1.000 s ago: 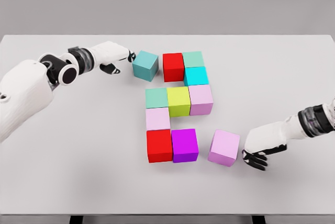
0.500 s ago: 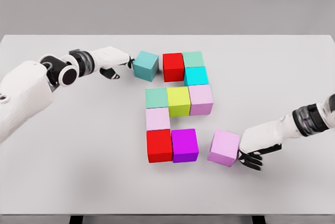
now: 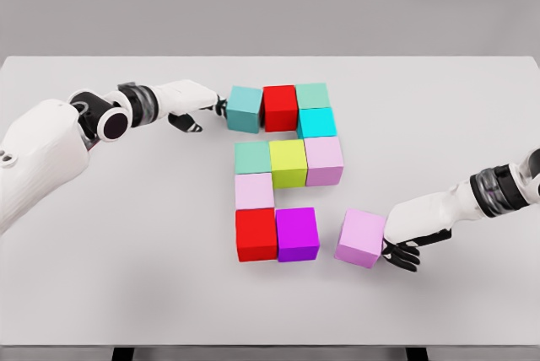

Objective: Assemble the squares on the desktop into the number 2

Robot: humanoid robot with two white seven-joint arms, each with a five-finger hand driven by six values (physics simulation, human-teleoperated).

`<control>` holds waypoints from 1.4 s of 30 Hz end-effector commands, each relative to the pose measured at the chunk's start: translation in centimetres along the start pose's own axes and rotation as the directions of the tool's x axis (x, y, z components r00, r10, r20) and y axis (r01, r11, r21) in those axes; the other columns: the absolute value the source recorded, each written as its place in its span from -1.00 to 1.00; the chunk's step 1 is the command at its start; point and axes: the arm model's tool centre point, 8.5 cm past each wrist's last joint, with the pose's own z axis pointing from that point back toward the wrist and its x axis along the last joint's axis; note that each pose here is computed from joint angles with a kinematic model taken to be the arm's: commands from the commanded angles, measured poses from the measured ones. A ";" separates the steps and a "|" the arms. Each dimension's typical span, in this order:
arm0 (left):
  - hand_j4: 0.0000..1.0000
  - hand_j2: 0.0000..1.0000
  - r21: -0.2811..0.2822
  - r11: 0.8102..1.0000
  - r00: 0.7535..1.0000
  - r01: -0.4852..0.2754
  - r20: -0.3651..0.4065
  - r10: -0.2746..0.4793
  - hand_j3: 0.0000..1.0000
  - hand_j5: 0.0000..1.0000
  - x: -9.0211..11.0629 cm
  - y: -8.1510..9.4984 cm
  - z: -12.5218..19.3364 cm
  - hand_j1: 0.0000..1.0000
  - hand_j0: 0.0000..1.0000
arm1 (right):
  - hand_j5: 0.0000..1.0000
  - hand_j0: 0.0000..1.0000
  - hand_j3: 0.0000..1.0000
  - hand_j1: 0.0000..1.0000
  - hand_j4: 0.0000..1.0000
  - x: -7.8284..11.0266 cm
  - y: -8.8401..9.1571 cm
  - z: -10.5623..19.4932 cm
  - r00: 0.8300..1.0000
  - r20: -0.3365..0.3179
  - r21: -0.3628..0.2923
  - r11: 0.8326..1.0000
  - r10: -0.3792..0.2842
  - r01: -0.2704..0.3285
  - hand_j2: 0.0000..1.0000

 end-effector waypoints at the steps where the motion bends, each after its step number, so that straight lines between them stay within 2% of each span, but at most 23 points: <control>1: 0.38 0.38 0.005 1.000 1.000 -0.001 0.022 0.001 0.38 0.38 0.4 0.1 0.1 0.38 0.38 | -0.82 -0.82 -0.82 -0.82 -0.82 0.0 -0.2 0.0 1.000 0.002 -0.008 1.000 -0.005 0.005 -0.82; 8: 0.38 0.38 0.006 1.000 1.000 -0.007 0.017 0.006 0.38 0.38 0.0 0.1 0.3 0.38 0.38 | -0.82 -0.82 -0.82 -0.82 -0.82 0.1 -0.6 -0.2 1.000 0.012 -0.017 1.000 -0.005 0.005 -0.82; 11: 0.39 0.39 0.012 1.000 1.000 -0.012 -0.009 0.012 0.39 0.39 -1.1 0.2 1.1 0.39 0.39 | -0.82 -0.82 -0.82 -0.82 -0.82 0.2 -0.8 -0.4 1.000 0.019 -0.018 1.000 0.000 0.001 -0.82; 14: 0.41 0.41 0.031 0.999 0.999 -0.044 -0.009 0.044 0.41 0.41 -2.3 0.6 2.9 0.41 0.41 | -0.82 -0.82 -0.82 -0.82 -0.82 0.4 -1.1 -0.7 1.000 0.026 -0.017 1.000 0.007 -0.007 -0.82; 15: 0.44 0.44 0.043 0.997 0.998 -0.065 -0.012 0.065 0.44 0.44 -3.4 0.7 4.9 0.44 0.44 | -0.82 -0.82 -0.82 -0.82 -0.82 0.4 -1.1 -0.8 1.000 0.028 -0.017 1.000 0.008 -0.008 -0.82; 16: 0.52 0.52 0.044 0.996 0.996 -0.081 -0.026 0.082 0.52 0.52 -4.4 0.4 6.2 0.52 0.52 | -0.82 -0.82 -0.82 -0.82 -0.82 0.4 -1.2 -0.7 1.000 0.027 -0.017 1.000 0.009 -0.009 -0.82; 17: 1.00 1.00 0.044 0.996 0.996 -0.082 -0.040 0.084 1.00 1.00 -5.3 0.2 7.2 1.00 1.00 | -0.82 -0.82 -0.82 -0.82 -0.82 0.4 -1.3 -0.7 1.000 0.026 -0.020 1.000 0.011 -0.010 -0.82; 18: 1.00 1.00 0.058 0.996 0.996 -0.074 -0.045 0.077 1.00 1.00 -6.1 0.4 8.3 1.00 1.00 | -0.82 -0.82 -0.82 -0.82 -0.82 0.4 -1.3 -0.7 1.000 0.026 -0.021 1.000 0.012 -0.011 -0.82; 19: 1.00 1.00 0.088 0.993 0.997 -0.075 -0.011 0.076 1.00 1.00 -6.5 0.3 9.4 1.00 1.00 | -0.82 -0.82 -0.82 -0.82 -0.82 0.4 -1.3 -0.7 1.000 0.026 -0.021 1.000 0.012 -0.011 -0.82; 21: 1.00 1.00 0.154 0.986 0.988 -0.069 0.144 0.047 1.00 1.00 -5.7 -0.6 10.8 1.00 1.00 | -0.81 -0.81 -0.81 -0.81 -0.81 0.3 -1.3 -0.7 1.000 0.025 -0.021 1.000 0.010 -0.009 -0.81; 24: 1.00 1.00 0.168 0.985 0.971 -0.041 0.238 -0.001 1.00 1.00 -4.8 -1.3 11.3 1.00 1.00 | -0.81 -0.81 -0.81 -0.81 -0.81 -0.6 -1.0 -0.2 1.000 -0.003 -0.022 1.000 -0.009 0.009 -0.81; 32: 1.00 1.00 0.158 0.987 0.971 -0.031 0.240 -0.008 1.00 1.00 -5.0 -1.6 11.6 1.00 1.00 | -0.81 -0.81 -0.81 -0.81 -0.81 -1.0 -0.9 -0.1 1.000 -0.015 -0.021 1.000 -0.014 0.013 -0.81; 38: 1.00 1.00 0.162 0.986 0.969 -0.030 0.248 -0.011 1.00 1.00 -5.1 -1.6 11.7 1.00 1.00 | -0.81 -0.81 -0.81 -0.81 -0.81 -1.3 -1.8 -1.0 1.000 -0.008 -0.019 1.000 -0.005 0.005 -0.81; 42: 1.00 1.00 0.165 0.986 0.954 -0.033 0.300 -0.018 1.00 1.00 -4.5 -2.1 11.8 1.00 1.00 | -0.81 -0.81 -0.81 -0.81 -0.81 -1.3 -1.9 -0.9 1.000 -0.010 -0.021 1.000 -0.002 0.001 -0.81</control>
